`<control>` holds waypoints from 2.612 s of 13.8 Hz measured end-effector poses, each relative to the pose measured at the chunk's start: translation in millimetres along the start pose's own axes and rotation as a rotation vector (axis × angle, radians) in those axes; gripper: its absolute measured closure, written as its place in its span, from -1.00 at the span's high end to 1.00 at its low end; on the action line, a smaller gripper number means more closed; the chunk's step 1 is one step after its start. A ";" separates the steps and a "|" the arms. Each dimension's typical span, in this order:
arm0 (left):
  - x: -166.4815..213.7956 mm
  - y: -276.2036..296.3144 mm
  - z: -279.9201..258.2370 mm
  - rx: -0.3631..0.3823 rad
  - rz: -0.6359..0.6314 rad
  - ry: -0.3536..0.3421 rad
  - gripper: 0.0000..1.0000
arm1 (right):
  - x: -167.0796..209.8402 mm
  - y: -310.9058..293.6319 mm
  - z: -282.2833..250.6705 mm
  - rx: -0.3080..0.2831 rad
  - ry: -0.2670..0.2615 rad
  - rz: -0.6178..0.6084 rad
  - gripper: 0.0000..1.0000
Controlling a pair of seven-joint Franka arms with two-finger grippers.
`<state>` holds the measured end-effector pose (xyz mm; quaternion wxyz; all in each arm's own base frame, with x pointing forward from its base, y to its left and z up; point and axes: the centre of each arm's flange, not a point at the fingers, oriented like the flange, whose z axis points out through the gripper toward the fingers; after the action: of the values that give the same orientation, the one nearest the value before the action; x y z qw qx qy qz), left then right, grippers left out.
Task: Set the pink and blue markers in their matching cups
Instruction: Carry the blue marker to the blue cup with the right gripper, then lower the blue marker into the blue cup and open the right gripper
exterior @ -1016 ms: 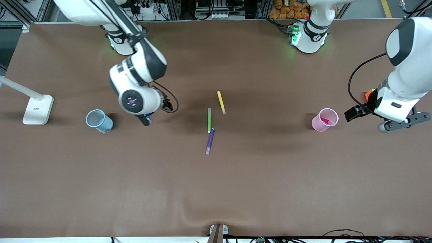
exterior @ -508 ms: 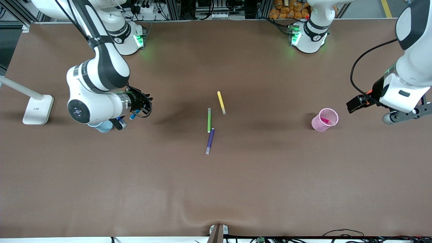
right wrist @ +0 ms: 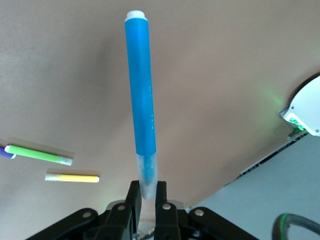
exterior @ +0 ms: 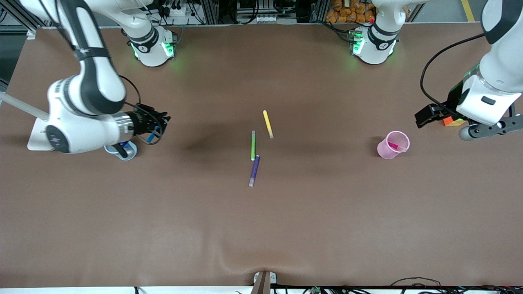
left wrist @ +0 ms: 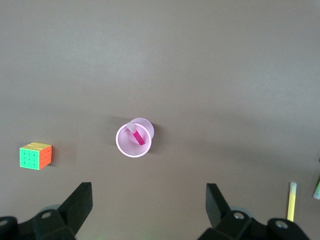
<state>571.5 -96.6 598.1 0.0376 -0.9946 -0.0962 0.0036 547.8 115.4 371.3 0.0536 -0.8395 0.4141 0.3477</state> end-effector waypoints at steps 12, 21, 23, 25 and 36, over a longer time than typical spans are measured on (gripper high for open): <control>-5.6 -3.4 -10.5 0.012 -0.002 -0.030 1.00 | 103.3 117.4 -57.1 0.200 -0.197 -0.136 -0.68; -5.7 -4.1 -16.6 0.008 -0.004 -0.020 1.00 | 166.8 150.8 -26.2 0.252 -0.247 -0.195 -0.68; -5.6 -4.4 -17.4 0.008 -0.004 -0.020 1.00 | 174.6 153.1 -19.2 0.251 -0.249 -0.205 -0.68; -5.6 -4.8 -17.4 0.008 -0.005 -0.020 1.00 | 183.6 159.3 -13.6 0.255 -0.253 -0.212 -0.68; -5.0 -7.5 -20.6 -0.009 -0.012 -0.021 1.00 | 205.1 163.8 3.0 0.263 -0.255 -0.226 -0.68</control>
<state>565.5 -91.7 619.3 0.0323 -0.9941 -0.1027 0.0134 511.4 -125.2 272.7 0.2533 -0.8157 0.3489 0.3857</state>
